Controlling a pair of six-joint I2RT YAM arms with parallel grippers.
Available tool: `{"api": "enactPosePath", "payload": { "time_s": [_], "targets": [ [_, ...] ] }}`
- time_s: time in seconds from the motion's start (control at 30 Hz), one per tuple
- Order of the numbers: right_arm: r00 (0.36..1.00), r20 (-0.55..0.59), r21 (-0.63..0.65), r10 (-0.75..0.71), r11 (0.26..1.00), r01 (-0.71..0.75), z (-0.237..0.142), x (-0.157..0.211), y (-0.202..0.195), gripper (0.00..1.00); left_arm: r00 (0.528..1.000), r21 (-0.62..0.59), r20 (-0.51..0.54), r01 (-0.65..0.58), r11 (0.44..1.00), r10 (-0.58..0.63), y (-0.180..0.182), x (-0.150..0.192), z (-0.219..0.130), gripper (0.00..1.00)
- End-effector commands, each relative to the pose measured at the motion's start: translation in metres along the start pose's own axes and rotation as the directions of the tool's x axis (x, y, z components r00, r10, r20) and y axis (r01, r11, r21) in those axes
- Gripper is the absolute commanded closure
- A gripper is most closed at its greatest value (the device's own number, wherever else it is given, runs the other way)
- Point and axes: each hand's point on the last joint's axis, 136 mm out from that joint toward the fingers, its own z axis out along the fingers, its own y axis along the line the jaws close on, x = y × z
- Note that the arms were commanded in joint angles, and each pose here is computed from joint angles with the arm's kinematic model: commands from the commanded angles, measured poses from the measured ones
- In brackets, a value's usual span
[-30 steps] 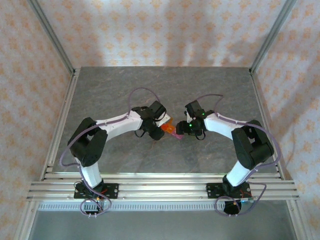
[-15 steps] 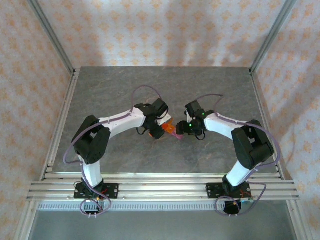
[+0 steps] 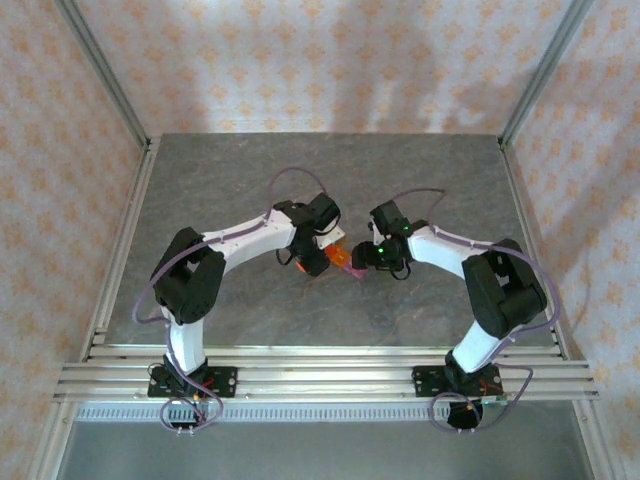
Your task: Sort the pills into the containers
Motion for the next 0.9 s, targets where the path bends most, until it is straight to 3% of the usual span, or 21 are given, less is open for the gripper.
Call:
{"api": "enactPosePath", "payload": {
  "time_s": [0.0, 0.87],
  "targets": [
    [0.999, -0.032, 0.031, -0.004, 0.999, 0.005, 0.0052, 0.0062, -0.0052, 0.29, 0.997, -0.011, -0.069, -0.035, 0.999, 0.034, 0.0008, 0.0082, 0.0063, 1.00],
    [0.999, -0.040, 0.035, -0.002, 0.999, 0.003, 0.0077, 0.0079, -0.0065, 0.30, 0.989, -0.001, -0.133, -0.068, 0.998, 0.067, 0.0021, 0.0046, 0.0038, 1.00]
  ]
}}
